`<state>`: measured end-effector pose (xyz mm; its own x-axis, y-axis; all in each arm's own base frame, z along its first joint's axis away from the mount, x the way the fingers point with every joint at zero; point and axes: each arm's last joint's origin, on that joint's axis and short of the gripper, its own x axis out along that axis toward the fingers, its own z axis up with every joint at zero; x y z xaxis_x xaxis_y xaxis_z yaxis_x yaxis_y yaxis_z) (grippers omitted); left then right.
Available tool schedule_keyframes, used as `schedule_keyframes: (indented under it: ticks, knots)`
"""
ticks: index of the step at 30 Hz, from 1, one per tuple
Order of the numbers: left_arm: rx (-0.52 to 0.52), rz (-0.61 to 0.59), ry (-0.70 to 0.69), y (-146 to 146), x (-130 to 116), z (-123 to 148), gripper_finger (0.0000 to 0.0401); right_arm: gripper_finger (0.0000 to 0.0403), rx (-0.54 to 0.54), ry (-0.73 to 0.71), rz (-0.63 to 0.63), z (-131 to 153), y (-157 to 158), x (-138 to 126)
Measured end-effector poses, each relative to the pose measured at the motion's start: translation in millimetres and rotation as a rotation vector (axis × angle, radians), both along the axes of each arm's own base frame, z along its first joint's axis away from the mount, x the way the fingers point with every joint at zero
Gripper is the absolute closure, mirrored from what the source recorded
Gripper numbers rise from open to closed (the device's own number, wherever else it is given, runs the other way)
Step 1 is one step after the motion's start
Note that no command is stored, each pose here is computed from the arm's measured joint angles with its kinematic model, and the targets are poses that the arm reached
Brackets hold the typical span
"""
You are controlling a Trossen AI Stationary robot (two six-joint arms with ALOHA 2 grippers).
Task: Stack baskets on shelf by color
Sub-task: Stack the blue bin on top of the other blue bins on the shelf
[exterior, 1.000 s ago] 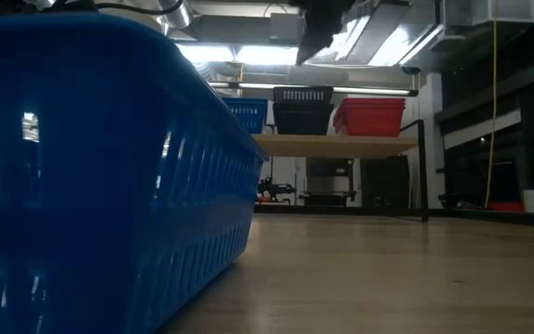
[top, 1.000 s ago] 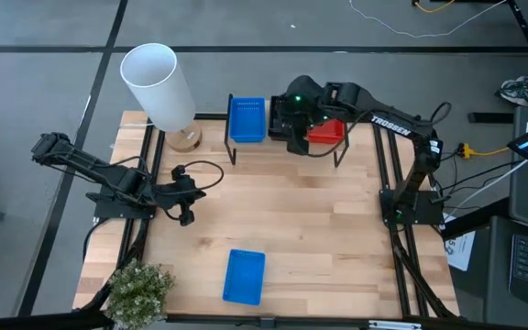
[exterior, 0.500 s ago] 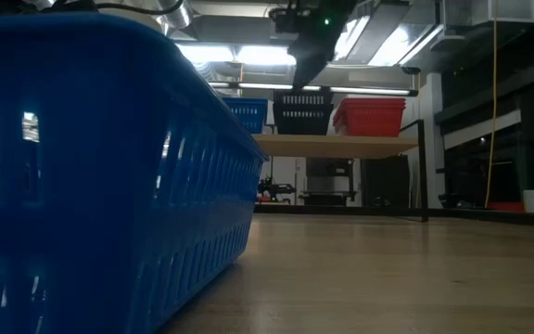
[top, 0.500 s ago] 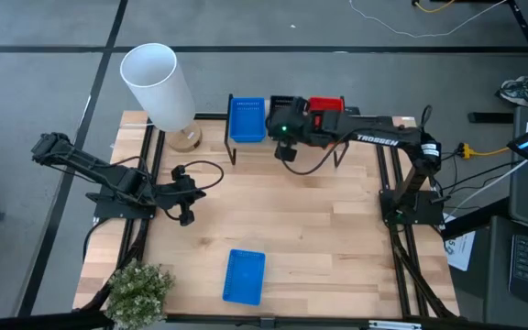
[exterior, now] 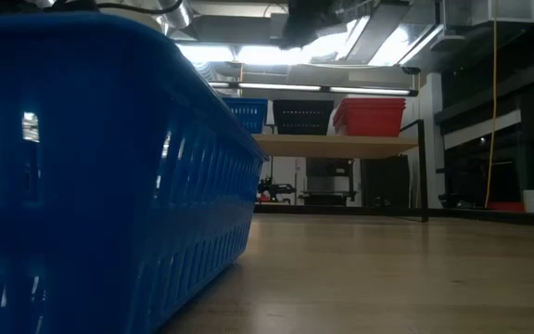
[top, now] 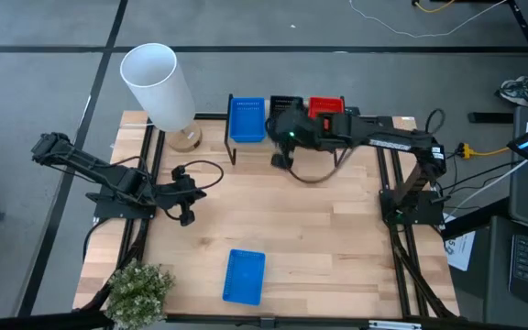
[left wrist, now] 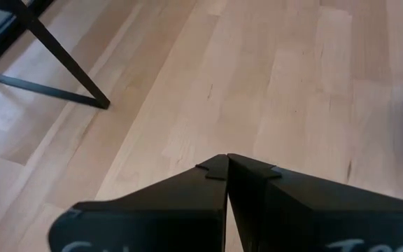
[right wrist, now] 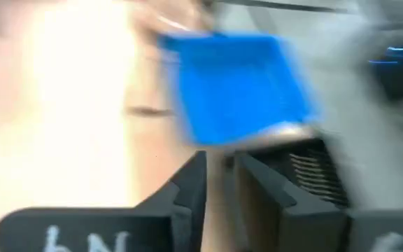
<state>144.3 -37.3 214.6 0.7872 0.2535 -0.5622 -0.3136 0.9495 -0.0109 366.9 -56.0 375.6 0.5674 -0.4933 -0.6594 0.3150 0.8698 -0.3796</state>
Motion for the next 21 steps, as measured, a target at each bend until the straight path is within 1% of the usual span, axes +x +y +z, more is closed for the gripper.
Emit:
schedule_keyframes:
  ticks: [1,3,4,5,7,8,10,12,14,16,17,21]
  knots:
    - [-0.014,0.006,-0.011,-0.3,0.5,0.6,0.0401,0.0328,0.092,-0.031,0.053,7.0,10.4,-1.2]
    - [-0.063,-0.012,-0.053,-2.6,3.2,3.6,0.0401,0.0328,0.299,-0.036,0.168,13.2,32.6,-4.3]
    - [-0.102,-0.044,-0.079,-5.1,6.1,5.7,0.0401,0.0328,0.403,-0.021,0.224,14.2,44.5,-6.2]
    - [-0.139,-0.083,-0.105,-8.6,10.6,7.3,0.0401,0.0328,0.482,0.011,0.271,13.5,56.6,-8.9]
    - [-0.195,-0.177,-0.162,-18.3,24.3,9.1,0.0401,0.0328,0.583,0.119,0.322,8.5,79.3,-17.7]
    - [-0.214,-0.221,-0.188,-24.1,32.4,8.6,0.0401,0.0328,0.608,0.189,0.333,5.2,89.9,-23.5]
    - [-0.247,-0.297,-0.221,-36.6,49.0,3.9,0.0401,0.0328,0.628,0.319,0.315,-0.5,109.3,-36.1]
    - [-0.284,-0.336,-0.221,-51.3,67.5,0.8,0.0401,0.0328,0.596,0.375,0.229,-2.9,126.1,-45.9]
    - [-0.299,-0.344,-0.167,-65.2,82.9,-2.9,0.0401,0.0328,0.542,0.403,0.131,-4.7,139.6,-54.9]
    - [-0.283,-0.364,-0.107,-81.3,97.0,-3.1,0.0401,0.0328,0.495,0.455,0.054,-6.4,152.1,-67.1]
    - [-0.274,-0.373,-0.082,-89.6,104.0,-1.0,0.0401,0.0328,0.481,0.462,0.036,-7.8,158.9,-71.1]
    - [-0.232,-0.407,0.030,-119.6,130.5,5.9,0.0401,0.0328,0.480,0.452,0.082,-11.7,187.1,-90.0]
